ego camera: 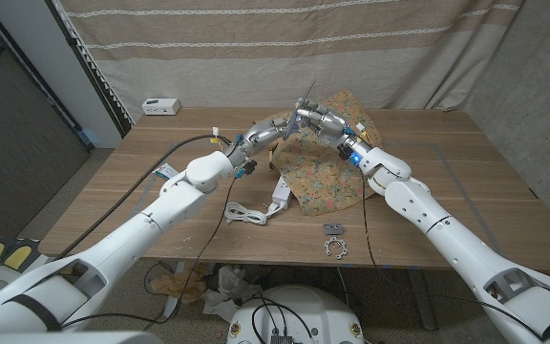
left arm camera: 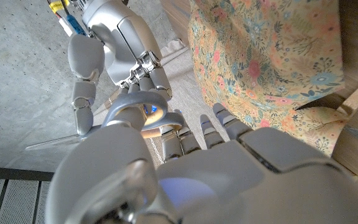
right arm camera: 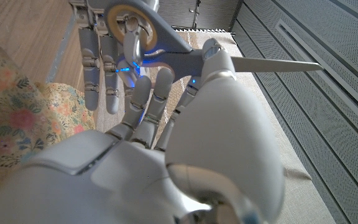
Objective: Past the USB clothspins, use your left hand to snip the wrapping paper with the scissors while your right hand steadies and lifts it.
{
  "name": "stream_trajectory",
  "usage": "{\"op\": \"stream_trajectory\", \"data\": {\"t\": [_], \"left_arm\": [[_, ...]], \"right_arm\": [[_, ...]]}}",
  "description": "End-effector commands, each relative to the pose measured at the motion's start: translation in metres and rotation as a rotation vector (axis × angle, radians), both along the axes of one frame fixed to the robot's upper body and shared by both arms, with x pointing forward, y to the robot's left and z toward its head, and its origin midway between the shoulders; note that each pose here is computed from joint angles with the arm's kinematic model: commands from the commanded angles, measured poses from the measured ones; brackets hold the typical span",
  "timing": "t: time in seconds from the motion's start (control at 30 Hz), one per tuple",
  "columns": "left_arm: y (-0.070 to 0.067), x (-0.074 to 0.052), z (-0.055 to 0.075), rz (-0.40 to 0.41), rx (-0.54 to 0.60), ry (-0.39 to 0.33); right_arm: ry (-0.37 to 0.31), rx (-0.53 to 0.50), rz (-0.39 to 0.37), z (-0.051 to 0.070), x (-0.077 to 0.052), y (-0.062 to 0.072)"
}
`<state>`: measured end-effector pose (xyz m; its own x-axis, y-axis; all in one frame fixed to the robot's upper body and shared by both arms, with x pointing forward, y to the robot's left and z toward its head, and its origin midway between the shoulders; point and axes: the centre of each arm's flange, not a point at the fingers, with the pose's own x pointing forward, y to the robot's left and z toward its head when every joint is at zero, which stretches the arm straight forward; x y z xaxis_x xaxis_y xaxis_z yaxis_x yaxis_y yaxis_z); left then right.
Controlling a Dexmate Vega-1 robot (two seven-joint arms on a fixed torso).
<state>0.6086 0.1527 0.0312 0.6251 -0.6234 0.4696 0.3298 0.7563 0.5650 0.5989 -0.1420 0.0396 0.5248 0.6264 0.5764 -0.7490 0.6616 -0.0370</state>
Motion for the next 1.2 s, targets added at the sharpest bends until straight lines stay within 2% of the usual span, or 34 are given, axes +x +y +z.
{"op": "stream_trajectory", "data": {"t": [0.03, 0.33, 0.8, 1.07, 1.2], "left_arm": [[0.0, -0.002, 0.0014, -0.005, 0.005, -0.006], [0.0015, -0.0035, -0.0003, -0.006, -0.004, -0.008], [0.0026, -0.0047, -0.0034, -0.011, -0.014, -0.004], [0.0047, -0.0053, -0.0059, -0.007, -0.022, 0.002], [0.006, -0.0057, -0.007, -0.004, -0.026, 0.003]], "right_arm": [[0.005, -0.009, 0.0, -0.0015, -0.0005, 0.0013], [0.014, -0.017, 0.011, -0.0021, -0.0014, 0.0027], [-0.011, -0.081, 0.029, -0.0043, -0.0014, 0.0033], [-0.027, -0.082, 0.053, -0.0054, 0.0005, 0.0017], [-0.032, -0.074, 0.038, -0.0055, 0.0016, -0.0006]]}}
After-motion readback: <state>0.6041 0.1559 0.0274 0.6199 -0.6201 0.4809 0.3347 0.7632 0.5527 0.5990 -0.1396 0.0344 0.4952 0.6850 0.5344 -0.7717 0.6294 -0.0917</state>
